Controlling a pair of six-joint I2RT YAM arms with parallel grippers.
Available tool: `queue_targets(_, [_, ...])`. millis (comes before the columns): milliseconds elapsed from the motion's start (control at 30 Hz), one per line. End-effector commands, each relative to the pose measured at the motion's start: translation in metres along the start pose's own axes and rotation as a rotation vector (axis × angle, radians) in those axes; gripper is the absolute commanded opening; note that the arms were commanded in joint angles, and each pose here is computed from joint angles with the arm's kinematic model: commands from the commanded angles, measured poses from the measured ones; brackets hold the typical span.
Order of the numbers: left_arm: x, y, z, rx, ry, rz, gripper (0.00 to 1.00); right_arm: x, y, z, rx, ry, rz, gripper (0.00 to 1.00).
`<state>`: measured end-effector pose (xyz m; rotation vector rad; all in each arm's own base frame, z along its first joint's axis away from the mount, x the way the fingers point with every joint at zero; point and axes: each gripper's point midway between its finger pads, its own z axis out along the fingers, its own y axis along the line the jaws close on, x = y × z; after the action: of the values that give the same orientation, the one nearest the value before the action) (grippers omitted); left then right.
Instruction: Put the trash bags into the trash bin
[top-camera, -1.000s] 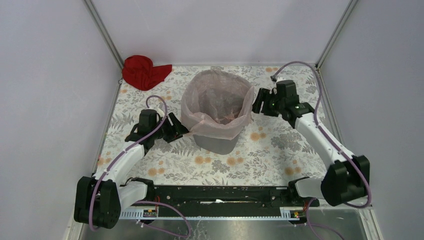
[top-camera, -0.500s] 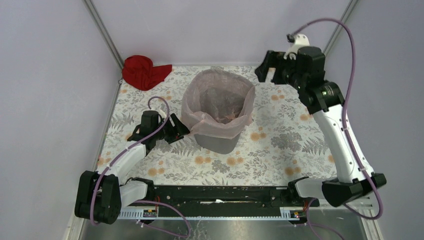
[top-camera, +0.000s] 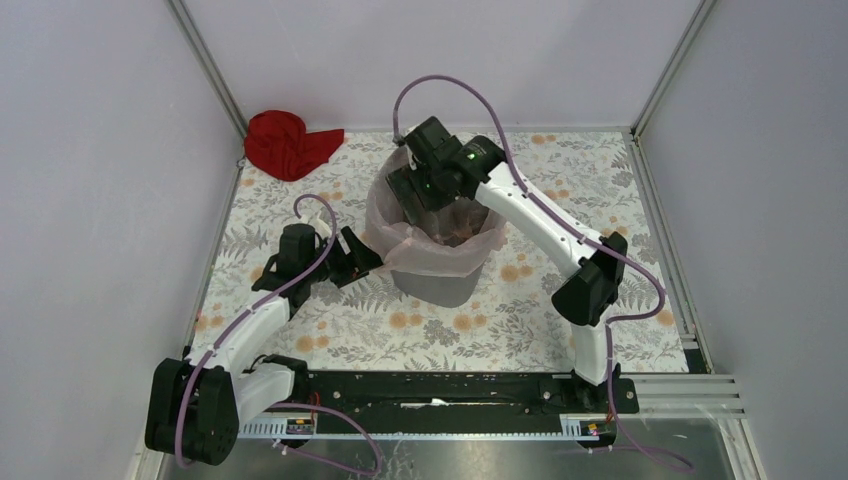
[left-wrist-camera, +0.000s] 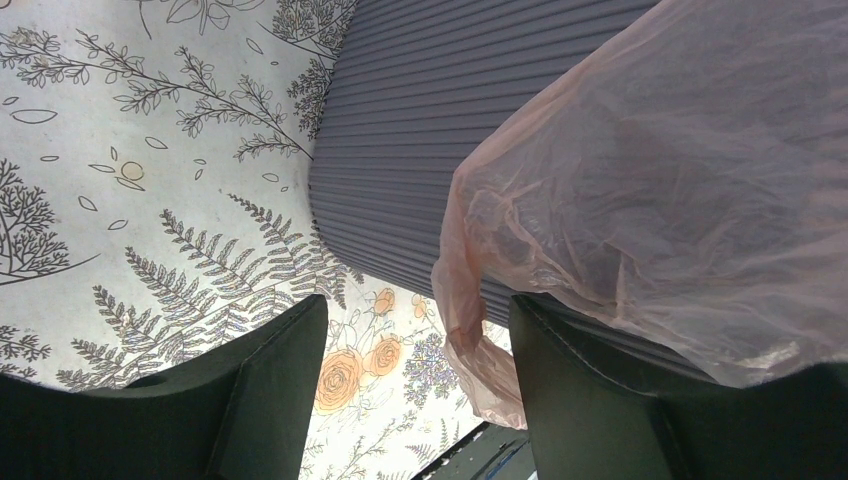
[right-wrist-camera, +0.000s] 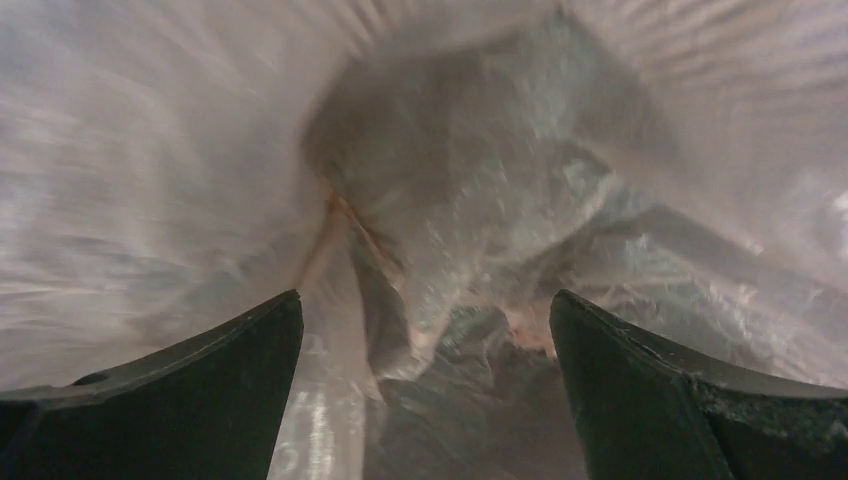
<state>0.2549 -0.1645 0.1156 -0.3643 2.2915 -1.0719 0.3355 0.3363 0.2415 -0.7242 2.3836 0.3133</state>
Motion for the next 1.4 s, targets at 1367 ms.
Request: queue_targets(1367, [-0.018,-0.007,-0.039,-0.080,-0.143,0.129,0.92,0.052,-0.009,0.051,0.057,0.037,0.086,1.00])
